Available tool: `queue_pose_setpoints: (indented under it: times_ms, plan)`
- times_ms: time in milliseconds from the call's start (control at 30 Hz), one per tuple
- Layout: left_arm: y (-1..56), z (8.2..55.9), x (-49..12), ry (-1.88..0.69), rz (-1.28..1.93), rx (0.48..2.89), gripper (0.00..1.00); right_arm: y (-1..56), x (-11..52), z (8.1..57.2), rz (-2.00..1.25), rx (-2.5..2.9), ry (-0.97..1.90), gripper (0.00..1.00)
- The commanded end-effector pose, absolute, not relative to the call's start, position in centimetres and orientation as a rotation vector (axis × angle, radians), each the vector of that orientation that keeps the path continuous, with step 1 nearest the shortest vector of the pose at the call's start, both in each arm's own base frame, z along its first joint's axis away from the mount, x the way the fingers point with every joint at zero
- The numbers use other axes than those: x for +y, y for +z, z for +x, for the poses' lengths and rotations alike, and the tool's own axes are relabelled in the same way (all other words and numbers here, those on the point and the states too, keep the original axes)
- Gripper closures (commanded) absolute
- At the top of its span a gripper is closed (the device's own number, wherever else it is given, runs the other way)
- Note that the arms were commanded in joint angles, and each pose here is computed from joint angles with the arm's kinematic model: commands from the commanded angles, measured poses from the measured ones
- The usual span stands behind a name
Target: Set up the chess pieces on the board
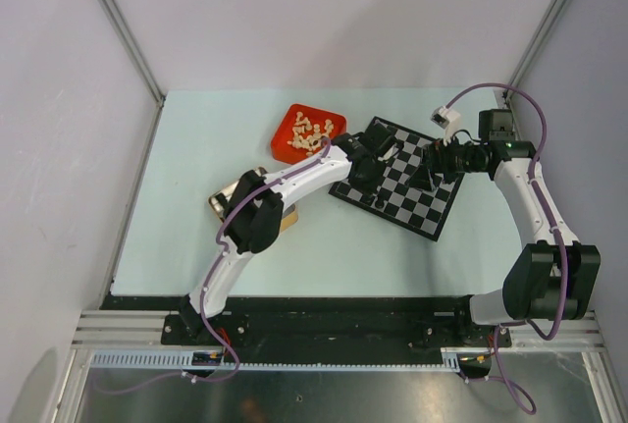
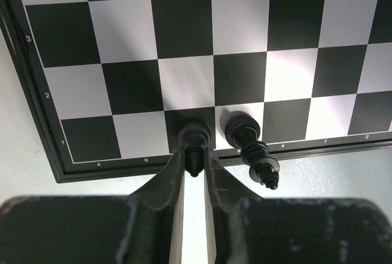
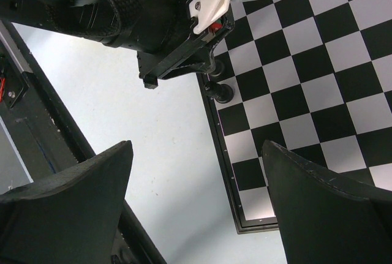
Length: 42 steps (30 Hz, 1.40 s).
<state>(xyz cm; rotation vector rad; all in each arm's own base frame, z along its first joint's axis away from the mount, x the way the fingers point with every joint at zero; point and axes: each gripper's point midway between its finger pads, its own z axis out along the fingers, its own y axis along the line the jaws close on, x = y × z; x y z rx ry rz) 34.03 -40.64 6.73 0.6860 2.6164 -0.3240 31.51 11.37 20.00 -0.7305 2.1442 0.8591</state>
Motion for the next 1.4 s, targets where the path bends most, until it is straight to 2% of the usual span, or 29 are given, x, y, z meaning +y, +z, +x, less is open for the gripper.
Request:
queue_pose_setpoints:
  times_ms: [0,367,500,767,1033,1367]
  plan:
    - [7.8,34.9,-41.3,-0.319,0.694,2.57,0.83,22.0,11.3,32.2,-0.741,2.081,0.843,0.08]
    - [7.5,34.7,-41.1,-0.307,0.704,2.577,0.82,21.9,11.3,32.1,-0.738,2.083,0.848,0.08]
    - [7.7,34.7,-41.1,-0.309,0.697,2.576,0.73,22.0,11.3,32.2,-0.738,2.082,0.847,0.08]
    - [8.9,35.0,-41.3,-0.326,0.676,2.557,0.64,22.0,11.3,32.1,-0.739,2.079,0.848,0.08]
    - [12.0,35.6,-41.1,-0.339,0.622,2.502,0.6,22.2,11.3,32.1,-0.738,2.077,0.845,0.08]
    - [18.9,35.8,-41.8,-0.46,0.556,2.383,0.55,22.4,11.4,32.1,-0.743,2.068,0.844,0.08]
